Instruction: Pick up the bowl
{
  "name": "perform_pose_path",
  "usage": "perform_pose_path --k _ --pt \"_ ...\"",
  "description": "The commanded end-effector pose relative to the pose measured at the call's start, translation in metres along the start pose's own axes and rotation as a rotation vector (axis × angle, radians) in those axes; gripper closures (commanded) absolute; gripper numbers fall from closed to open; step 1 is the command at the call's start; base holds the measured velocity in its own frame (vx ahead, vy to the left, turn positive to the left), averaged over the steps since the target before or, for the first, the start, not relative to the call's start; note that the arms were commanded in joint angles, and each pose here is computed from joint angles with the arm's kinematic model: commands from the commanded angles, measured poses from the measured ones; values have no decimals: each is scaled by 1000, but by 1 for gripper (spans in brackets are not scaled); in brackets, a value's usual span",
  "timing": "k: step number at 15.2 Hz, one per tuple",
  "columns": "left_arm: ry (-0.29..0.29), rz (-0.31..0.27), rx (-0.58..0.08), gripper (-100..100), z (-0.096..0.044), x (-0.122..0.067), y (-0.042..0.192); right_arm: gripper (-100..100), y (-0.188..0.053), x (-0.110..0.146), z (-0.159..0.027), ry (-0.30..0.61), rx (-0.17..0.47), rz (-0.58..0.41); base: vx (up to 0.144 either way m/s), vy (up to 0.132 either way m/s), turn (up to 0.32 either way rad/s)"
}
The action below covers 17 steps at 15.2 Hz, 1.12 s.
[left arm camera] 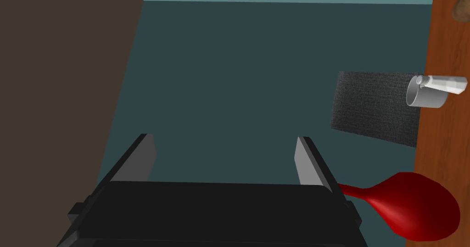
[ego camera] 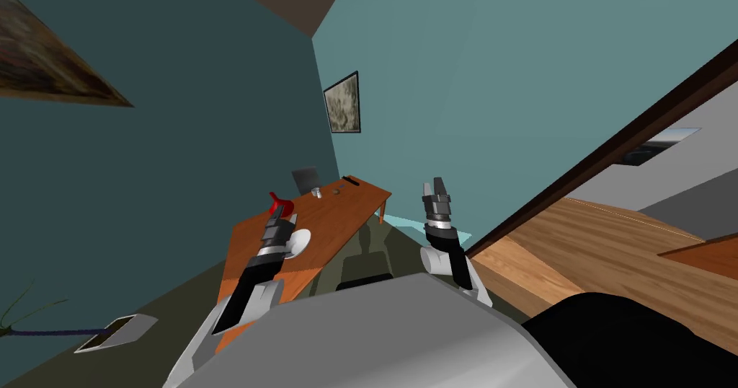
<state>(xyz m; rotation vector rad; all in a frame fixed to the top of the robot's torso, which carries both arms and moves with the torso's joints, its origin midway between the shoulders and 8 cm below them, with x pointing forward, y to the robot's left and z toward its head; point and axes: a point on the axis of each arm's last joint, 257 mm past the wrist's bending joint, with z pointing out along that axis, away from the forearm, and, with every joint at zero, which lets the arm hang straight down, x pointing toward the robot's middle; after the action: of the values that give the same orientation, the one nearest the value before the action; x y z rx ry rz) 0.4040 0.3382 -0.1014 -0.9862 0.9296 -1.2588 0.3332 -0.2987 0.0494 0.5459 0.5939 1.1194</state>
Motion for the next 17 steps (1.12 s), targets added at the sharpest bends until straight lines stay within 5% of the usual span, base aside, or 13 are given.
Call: perform_pose_path --k 1,7,10,12,15,17 --pt "-31 0 -69 -100 -3 -20 20 0 0 0 0 0 0 0 8 -11 -115" --pt "-91 -6 -199 -100 -11 -50 58 0 0 0 0 0 0 0 6 -11 -89" --pt "-152 -18 -296 -100 -22 -79 86 0 0 0 0 0 0 0 6 -11 -108" --pt "-158 -19 -317 -100 -24 -81 92 0 0 0 0 0 0 0 7 -9 -63" --pt "-226 -39 -412 -100 -40 -111 119 0 0 0 0 0 0 0 5 -12 -109" --pt "-232 -40 -435 -100 -43 -112 124 0 0 0 0 0 0 0 4 -11 -64"
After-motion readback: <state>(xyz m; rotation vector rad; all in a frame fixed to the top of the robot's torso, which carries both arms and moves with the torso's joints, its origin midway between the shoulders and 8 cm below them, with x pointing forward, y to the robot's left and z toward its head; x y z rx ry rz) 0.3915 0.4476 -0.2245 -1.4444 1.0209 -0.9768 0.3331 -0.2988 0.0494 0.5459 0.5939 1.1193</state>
